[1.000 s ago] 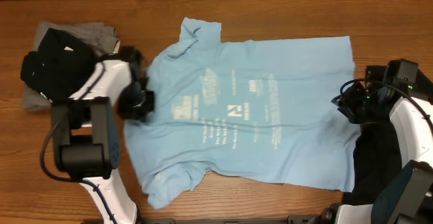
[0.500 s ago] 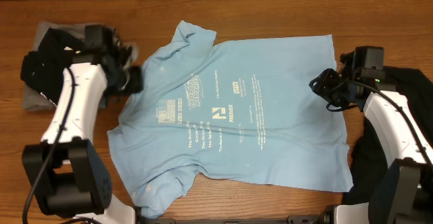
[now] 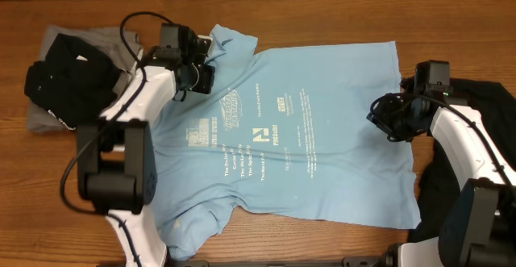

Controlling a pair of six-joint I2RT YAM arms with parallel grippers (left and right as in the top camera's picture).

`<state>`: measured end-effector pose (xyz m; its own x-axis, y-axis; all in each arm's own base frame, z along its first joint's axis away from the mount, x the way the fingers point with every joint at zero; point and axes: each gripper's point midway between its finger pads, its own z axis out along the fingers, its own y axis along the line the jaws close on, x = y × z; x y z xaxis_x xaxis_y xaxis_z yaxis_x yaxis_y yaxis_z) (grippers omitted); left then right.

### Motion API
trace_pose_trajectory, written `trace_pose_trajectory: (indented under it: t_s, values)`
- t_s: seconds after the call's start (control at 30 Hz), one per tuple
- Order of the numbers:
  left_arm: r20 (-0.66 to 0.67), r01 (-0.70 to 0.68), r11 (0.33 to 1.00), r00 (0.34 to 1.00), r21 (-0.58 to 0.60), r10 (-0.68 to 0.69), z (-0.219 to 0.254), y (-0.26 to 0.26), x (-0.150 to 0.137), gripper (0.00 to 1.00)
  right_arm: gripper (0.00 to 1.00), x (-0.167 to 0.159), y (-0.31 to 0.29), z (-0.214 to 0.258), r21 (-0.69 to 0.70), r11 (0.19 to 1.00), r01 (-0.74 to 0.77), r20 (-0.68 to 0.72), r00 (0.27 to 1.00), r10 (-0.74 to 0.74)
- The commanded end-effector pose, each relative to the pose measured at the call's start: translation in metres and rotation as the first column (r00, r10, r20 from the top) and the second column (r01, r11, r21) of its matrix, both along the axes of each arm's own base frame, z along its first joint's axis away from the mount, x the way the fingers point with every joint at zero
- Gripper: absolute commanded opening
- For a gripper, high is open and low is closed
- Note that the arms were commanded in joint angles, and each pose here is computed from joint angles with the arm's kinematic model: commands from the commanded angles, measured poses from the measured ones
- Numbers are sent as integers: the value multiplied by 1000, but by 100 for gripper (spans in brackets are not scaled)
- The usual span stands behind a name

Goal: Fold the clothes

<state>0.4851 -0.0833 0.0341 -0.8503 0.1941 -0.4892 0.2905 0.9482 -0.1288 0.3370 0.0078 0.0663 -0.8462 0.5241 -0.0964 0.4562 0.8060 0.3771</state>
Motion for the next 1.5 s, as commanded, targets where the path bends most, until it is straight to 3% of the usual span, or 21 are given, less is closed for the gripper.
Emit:
trace_pose_trajectory:
  t_s: [0.0,0.23,0.4,0.57,0.67,0.77,0.9,1.0,1.13,1.33,1.47]
  values:
    - [14,-15,999,1000,41,14,-22,13,12,12,36,-4,-1,-1,-7,1000,1,-20,1000,-1]
    - [107,-251,951,966,182,235,-44,78,40,12,36,-10,0,-3,-3,1000,1,-49,999,-1]
    - [173,-428,902,893,46,415,-23,126,65,16,36,-16,2,-4,0,1000,-2,-74,997,2]
    - [198,-396,912,890,-107,410,17,141,89,14,37,-16,1,-4,-1,1000,-4,-73,997,4]
    - [204,-353,932,909,-86,363,42,143,96,13,39,-10,1,-2,-12,999,-34,-36,999,33]
    - [188,-277,959,940,-62,284,69,131,97,15,47,6,-1,1,-39,996,-77,45,996,79]
    - [154,-156,981,973,-114,173,107,95,92,22,49,39,-8,7,-80,994,-69,170,982,82]
    - [137,-78,987,986,-139,97,133,67,85,23,27,63,-17,2,-118,992,-34,236,970,62]
    - [75,-23,990,997,-136,34,164,35,62,20,10,84,-19,-25,-106,994,-12,255,966,39]
    - [-14,9,995,1000,-98,-10,192,13,26,18,7,91,-23,-77,-103,995,9,193,981,11]
    - [-70,0,995,998,-98,-7,199,13,7,19,5,99,-59,-101,-206,966,154,159,980,-122]
